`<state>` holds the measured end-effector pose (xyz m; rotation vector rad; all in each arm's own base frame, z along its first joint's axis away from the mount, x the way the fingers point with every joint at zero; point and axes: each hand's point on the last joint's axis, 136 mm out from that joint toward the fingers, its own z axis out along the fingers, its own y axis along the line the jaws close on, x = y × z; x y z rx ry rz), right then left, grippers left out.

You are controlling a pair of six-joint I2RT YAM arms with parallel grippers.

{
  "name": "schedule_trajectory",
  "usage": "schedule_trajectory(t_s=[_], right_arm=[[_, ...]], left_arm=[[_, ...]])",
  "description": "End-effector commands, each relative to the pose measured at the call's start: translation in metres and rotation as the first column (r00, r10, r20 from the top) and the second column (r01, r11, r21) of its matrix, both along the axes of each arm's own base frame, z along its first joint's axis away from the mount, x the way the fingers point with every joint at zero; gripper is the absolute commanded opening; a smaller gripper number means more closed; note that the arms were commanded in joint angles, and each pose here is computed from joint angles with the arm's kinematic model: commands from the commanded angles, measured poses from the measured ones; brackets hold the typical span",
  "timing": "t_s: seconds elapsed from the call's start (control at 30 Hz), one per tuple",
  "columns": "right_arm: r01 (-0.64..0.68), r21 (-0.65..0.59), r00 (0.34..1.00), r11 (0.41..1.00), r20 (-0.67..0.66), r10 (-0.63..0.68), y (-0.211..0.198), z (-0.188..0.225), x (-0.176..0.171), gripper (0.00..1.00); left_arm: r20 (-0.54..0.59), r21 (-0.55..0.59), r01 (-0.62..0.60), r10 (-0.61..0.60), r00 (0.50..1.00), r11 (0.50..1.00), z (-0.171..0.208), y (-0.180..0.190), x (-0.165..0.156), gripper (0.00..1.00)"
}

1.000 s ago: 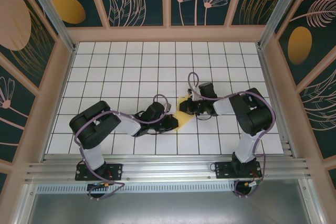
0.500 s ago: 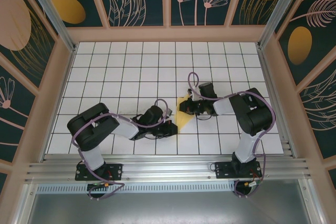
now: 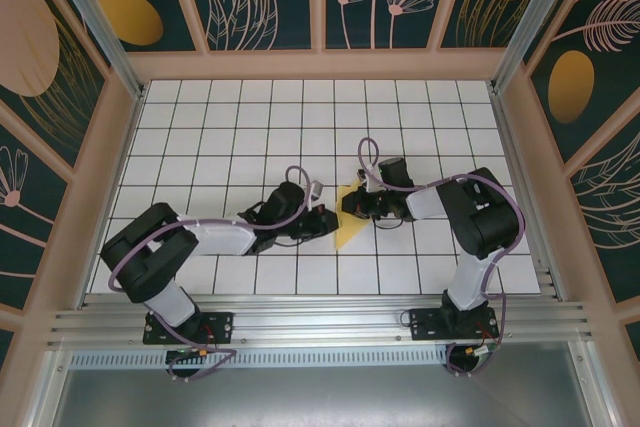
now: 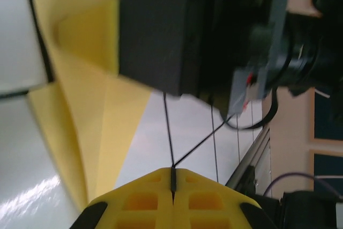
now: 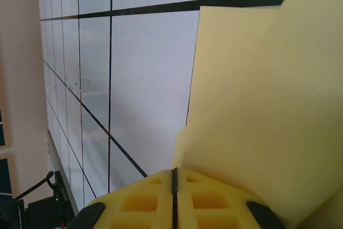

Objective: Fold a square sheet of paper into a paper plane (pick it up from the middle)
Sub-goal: Fourth fold the wing at the center of the table.

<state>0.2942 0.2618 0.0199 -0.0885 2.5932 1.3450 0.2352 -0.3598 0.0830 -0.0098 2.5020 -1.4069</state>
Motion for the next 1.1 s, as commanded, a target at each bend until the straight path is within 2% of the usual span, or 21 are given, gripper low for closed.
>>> schedule_trajectory(t_s=[0.0, 0.33, 0.6, 0.9, 1.07], right_arm=[[0.051, -0.187, 0.993, 0.981, -0.098, -0.070, -0.029, -0.054, -0.020, 0.10], [0.081, -0.135, 0.993, 0.988, -0.077, -0.092, -0.023, -0.035, -0.013, 0.10], [0.112, -0.091, 0.993, 0.989, -0.012, -0.114, -0.020, -0.002, 0.001, 0.12], [0.288, -0.162, 0.953, 0.944, 0.149, -0.266, -0.057, 0.043, 0.020, 0.14], [0.215, -0.086, 0.971, 0.973, 0.125, -0.204, -0.042, 0.053, 0.010, 0.14]], left_arm=[[-0.001, 0.053, -0.003, 0.003, 1.000, 0.999, -0.019, -0.008, 0.012, 0.06], [-0.043, 0.095, 0.037, -0.033, 0.999, 0.995, -0.047, -0.013, 0.009, 0.02], [-0.117, 0.235, 0.029, -0.001, 0.993, 0.972, -0.091, 0.010, -0.004, 0.00], [-0.154, 0.305, 0.073, -0.026, 0.988, 0.949, -0.116, 0.024, -0.024, 0.00], [-0.151, 0.305, 0.086, -0.041, 0.988, 0.948, -0.117, 0.019, -0.026, 0.00]])
